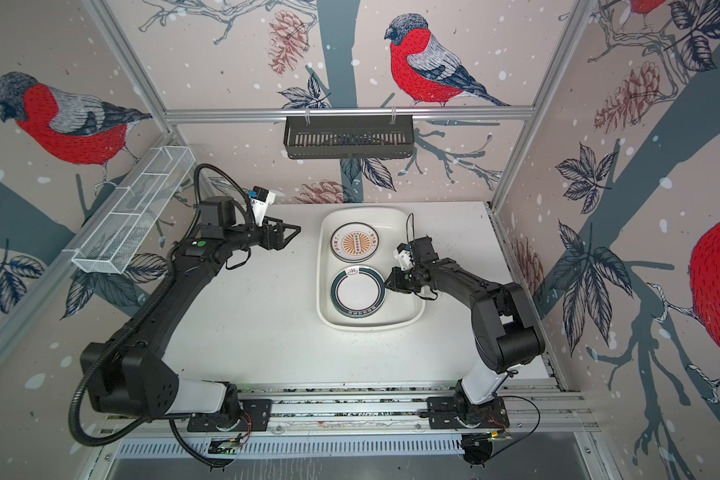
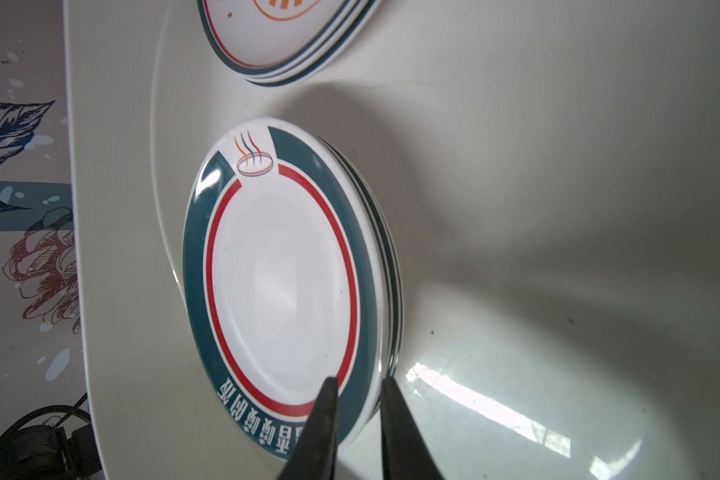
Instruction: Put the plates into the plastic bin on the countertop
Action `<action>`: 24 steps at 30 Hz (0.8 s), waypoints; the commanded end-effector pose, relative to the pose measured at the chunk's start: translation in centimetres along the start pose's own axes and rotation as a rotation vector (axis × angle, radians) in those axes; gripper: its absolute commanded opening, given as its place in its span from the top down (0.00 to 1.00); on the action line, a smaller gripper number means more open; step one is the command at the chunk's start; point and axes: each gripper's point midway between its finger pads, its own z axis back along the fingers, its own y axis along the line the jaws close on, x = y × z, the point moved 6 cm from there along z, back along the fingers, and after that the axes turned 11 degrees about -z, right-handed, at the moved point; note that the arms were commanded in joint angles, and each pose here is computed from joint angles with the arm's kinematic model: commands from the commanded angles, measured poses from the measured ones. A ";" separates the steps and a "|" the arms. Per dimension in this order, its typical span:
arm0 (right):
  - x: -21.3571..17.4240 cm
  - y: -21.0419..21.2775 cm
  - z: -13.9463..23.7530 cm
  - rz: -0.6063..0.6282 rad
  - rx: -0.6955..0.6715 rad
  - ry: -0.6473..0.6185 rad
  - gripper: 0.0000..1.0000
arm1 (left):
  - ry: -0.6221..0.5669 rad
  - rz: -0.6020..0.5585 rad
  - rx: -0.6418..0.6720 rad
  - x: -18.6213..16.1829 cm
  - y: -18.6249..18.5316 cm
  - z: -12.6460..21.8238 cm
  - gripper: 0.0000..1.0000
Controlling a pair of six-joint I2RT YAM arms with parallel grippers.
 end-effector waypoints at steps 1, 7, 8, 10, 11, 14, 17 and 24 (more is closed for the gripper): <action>1.5 1.6 0.6 0.023 0.053 -0.070 0.79 | 0.003 -0.036 0.029 0.2 0.1 0.3 0.12; 3.3 4.1 3.2 0.087 0.116 -0.222 0.74 | 0.038 -0.077 0.164 0.5 1.3 0.8 0.09; 3.5 4.6 3.7 0.108 0.131 -0.250 0.71 | 0.053 -0.090 0.186 0.4 1.6 0.8 0.05; 3.7 5.2 4.7 0.148 0.155 -0.304 0.64 | 0.103 -0.115 0.227 -0.2 2.1 0.9 0.04; 3.8 5.4 5.3 0.163 0.164 -0.328 0.61 | 0.136 -0.116 0.252 -0.6 2.5 0.9 0.04; 4.3 6.1 7.0 0.203 0.196 -0.399 0.52 | 0.208 -0.135 0.351 -1.8 3.5 1.3 0.04; 5.3 6.3 8.7 0.208 0.212 -0.481 0.42 | 0.239 -0.136 0.431 -3.5 4.1 1.6 0.02; 7.9 5.4 12.3 0.183 0.212 -0.654 0.00 | 0.246 -0.062 0.610 -7.4 5.0 2.6 0.02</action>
